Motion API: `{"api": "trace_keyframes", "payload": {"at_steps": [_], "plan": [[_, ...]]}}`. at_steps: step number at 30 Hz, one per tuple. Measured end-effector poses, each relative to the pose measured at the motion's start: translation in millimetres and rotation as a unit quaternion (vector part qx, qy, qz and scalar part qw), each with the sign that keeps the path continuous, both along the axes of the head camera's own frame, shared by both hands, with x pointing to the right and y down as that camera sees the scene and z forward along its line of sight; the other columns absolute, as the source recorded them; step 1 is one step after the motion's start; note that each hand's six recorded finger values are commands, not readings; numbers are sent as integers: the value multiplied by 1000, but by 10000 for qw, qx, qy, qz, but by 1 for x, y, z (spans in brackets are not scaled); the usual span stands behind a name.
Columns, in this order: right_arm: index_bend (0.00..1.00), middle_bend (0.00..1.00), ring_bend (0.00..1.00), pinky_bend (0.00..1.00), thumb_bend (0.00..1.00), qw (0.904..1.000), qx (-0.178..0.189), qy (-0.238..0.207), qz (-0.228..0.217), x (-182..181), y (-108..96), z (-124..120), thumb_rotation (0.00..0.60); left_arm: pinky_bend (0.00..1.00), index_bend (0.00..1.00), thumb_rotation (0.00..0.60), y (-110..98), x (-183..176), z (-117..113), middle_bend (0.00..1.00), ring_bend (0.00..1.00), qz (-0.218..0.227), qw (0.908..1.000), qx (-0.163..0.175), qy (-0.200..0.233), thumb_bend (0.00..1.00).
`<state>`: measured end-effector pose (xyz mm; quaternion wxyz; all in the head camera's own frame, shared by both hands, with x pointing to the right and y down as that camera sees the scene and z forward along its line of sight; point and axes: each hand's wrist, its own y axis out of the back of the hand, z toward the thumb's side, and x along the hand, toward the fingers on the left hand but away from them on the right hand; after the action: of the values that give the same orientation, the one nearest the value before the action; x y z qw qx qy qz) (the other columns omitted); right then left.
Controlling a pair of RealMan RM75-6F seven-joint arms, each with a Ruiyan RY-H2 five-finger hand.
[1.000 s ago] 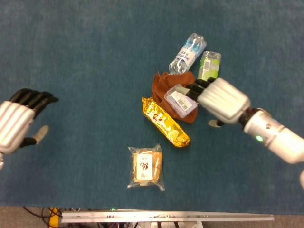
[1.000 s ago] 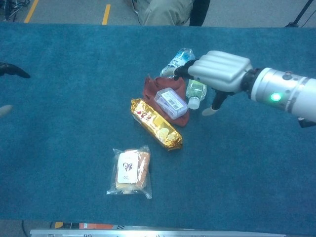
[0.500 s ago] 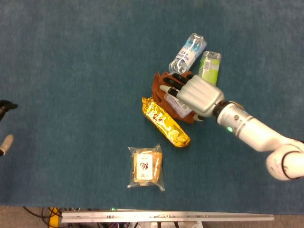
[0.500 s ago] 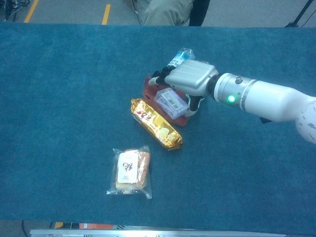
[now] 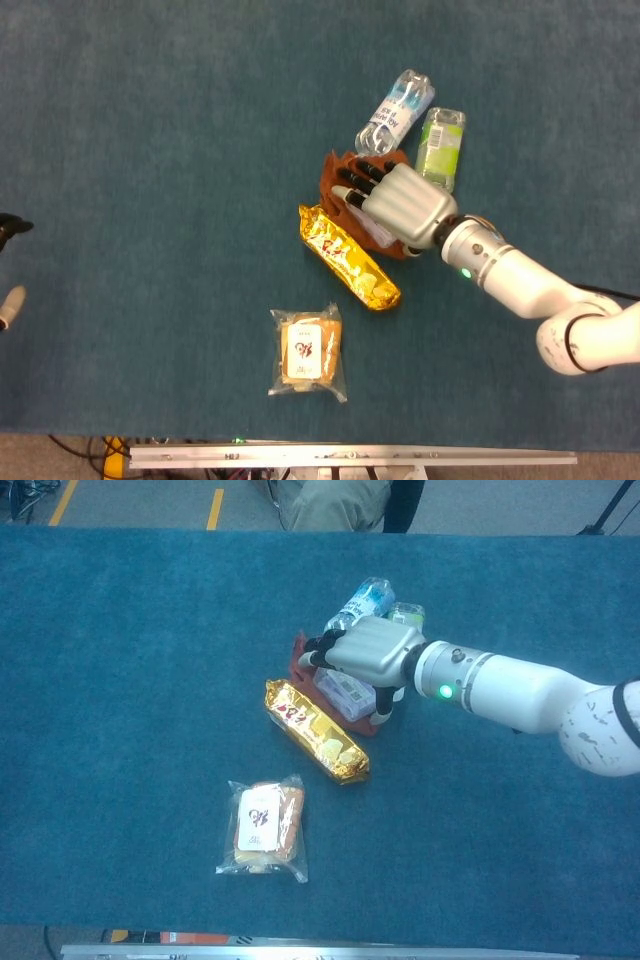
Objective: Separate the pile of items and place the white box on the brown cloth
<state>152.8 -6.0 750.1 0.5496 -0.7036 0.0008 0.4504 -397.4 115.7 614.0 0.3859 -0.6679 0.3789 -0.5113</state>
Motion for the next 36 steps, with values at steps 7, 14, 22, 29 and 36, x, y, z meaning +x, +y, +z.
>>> {"api": "trace_keyframes", "payload": {"at_steps": [7,14,22,29,36], "plan": [[214,273,249,355,17,9995,213,-168,155,-5,-4,-1,600,166,190,600,0,1,-1,211,174,-42,9999,10,103,353],[253,309,294,376,30,9988,388,-249,187,-10,-1,-1,600,163,190,600,3,-2,-2,210,167,-88,9999,-9,97,353],[269,335,355,407,35,9983,454,-281,231,-11,-1,-3,600,163,190,600,4,-3,-1,210,161,-116,9999,-32,123,353],[277,341,359,424,35,9975,473,-387,344,-9,-4,-10,600,163,190,600,4,-4,-2,210,160,-124,9998,-19,130,353],[277,346,360,427,35,9926,276,-889,782,-15,-16,-30,600,163,190,600,4,-3,-4,209,160,-101,9999,-5,121,353]]}}
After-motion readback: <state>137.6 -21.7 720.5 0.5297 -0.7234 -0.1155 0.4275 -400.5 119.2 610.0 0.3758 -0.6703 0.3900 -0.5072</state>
